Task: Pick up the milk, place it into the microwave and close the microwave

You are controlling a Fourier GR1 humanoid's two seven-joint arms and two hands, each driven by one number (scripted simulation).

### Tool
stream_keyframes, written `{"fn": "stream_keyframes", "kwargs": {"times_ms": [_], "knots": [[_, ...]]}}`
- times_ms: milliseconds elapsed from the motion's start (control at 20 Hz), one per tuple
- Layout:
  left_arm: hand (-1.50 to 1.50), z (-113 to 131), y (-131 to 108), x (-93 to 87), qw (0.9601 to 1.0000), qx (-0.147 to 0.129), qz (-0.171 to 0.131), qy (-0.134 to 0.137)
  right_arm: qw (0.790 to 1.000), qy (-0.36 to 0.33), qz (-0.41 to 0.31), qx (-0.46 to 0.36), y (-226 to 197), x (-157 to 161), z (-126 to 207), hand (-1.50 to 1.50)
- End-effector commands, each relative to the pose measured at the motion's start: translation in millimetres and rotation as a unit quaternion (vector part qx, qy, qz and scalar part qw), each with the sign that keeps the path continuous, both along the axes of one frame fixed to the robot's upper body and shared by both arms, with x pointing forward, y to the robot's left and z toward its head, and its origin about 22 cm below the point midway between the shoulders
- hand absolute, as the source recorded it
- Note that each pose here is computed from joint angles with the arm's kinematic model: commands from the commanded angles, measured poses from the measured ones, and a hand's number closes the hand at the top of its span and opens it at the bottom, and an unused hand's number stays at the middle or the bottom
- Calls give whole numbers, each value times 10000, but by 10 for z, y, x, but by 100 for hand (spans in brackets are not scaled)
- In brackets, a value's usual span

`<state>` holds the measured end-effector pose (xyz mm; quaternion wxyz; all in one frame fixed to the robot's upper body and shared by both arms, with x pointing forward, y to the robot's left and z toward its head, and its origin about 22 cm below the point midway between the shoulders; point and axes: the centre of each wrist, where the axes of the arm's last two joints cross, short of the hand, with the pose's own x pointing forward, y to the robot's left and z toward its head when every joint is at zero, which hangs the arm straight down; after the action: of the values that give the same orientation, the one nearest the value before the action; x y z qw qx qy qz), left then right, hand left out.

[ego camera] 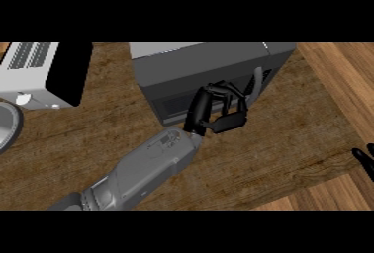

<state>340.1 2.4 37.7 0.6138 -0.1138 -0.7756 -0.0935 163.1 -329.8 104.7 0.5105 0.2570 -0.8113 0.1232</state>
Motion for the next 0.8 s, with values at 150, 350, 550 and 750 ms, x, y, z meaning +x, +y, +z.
{"fn": "stream_keyframes", "kwargs": {"times_ms": [150, 350, 550, 750], "knots": [[150, 43, 107, 225, 9984, -63, 553, -4, 9995, -52, 311, -37, 44, 3, 81, -150], [150, 18, 111, 217, 9981, -83, 613, -65, 9986, -123, 493, -144, 37, 14, 146, -150], [150, 27, 102, 224, 9978, -91, 651, -132, 9985, -40, 544, -5, 82, -1, 124, -150], [150, 1, 115, 224, 9972, -110, 718, -192, 9985, -55, 535, -83, 49, -3, 157, -150]]}}
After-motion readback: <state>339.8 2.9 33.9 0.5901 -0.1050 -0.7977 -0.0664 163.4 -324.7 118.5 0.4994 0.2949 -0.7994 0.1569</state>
